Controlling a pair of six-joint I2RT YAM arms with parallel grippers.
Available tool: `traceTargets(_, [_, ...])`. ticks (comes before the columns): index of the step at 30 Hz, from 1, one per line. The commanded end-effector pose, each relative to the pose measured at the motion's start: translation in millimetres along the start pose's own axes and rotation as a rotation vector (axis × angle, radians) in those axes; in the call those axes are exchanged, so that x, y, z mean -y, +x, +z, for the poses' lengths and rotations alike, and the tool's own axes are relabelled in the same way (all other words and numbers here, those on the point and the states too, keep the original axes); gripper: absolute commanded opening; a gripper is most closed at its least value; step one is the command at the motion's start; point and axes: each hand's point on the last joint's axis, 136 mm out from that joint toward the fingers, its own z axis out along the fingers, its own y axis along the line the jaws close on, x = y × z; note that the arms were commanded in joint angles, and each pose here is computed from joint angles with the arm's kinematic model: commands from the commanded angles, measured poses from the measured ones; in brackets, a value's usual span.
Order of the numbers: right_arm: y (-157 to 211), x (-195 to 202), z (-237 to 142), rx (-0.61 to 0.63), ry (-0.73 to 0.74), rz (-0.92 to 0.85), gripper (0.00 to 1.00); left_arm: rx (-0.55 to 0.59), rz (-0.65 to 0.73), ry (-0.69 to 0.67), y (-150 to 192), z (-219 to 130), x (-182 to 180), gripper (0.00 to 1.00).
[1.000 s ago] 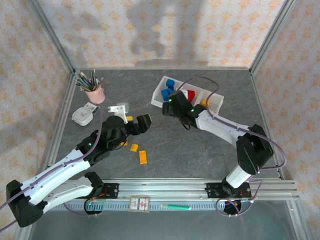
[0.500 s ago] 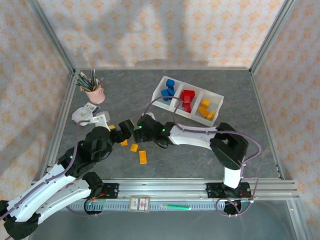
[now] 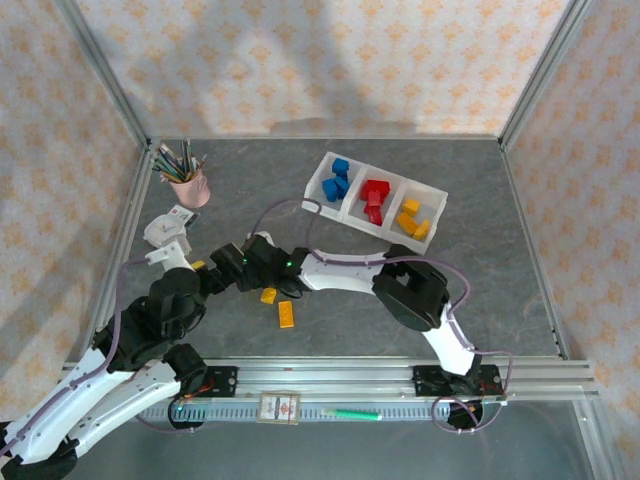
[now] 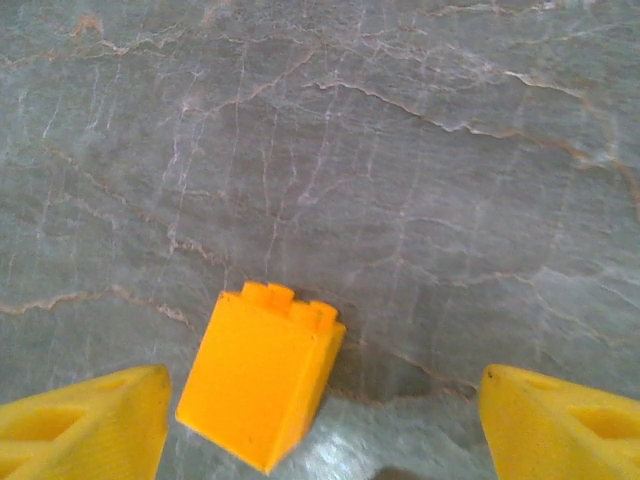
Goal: Sort the legos into containers by color
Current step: Pick up the lego from the bottom-left of the table.
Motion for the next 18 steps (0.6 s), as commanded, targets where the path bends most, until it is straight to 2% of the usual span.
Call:
traceTargets(1, [0.2,-3.1,8.3,-0.007,0.02,-0.028,0.78,0.026,-0.003,-0.048,-5.1,-3.1,-11.5,0.99])
traceTargets(10, [4.7,-1.7,31.4,-0.036,0.064,-0.057,0.72,0.041,0.007,-0.057,-6.9,-1.7,-12.5,0.99])
traceTargets(18, [4.4,23.9,18.5,-0.024,0.2,-0.072,0.58,0.036,0.015,-0.064,-4.5,2.0,-12.0,0.99])
